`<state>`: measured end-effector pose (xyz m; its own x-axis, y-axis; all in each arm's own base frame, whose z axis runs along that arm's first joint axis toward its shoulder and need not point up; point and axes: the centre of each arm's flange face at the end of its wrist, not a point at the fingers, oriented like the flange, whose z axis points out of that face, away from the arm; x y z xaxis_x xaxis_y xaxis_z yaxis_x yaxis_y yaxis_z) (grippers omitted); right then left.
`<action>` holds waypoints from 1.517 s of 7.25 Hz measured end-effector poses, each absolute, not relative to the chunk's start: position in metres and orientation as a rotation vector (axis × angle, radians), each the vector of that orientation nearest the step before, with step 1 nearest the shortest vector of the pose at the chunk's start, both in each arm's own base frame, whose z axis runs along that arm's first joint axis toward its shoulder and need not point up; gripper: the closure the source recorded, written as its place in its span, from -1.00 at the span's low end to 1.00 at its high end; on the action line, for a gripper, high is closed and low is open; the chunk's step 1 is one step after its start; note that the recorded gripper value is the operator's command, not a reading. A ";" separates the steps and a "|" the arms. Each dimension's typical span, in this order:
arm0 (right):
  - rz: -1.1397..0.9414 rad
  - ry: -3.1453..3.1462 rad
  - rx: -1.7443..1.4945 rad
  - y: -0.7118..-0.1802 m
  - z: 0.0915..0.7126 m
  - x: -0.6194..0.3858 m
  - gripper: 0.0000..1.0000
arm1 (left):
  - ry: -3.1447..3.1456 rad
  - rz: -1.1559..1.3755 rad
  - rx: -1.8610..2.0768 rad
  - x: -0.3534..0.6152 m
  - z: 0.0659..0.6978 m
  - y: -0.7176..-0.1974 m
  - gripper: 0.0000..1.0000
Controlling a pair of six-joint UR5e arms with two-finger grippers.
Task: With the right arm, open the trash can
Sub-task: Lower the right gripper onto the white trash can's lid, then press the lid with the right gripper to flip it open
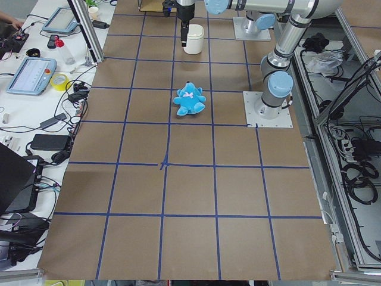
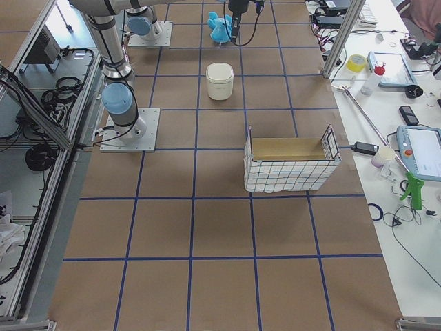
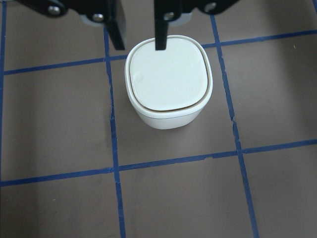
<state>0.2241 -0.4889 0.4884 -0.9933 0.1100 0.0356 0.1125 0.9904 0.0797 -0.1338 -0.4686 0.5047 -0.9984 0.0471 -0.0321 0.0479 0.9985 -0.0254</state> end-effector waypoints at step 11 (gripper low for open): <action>-0.184 -3.054 -0.044 -0.447 0.308 0.223 -0.46 | 3.109 -0.041 0.074 -0.134 0.505 -0.469 -1.00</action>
<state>0.2227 -0.4473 0.3078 -0.9963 0.0240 0.0827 0.0337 0.9923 0.1189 -0.1337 -0.4686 0.5047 -0.9984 0.0471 -0.0321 0.0479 0.9985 -0.0253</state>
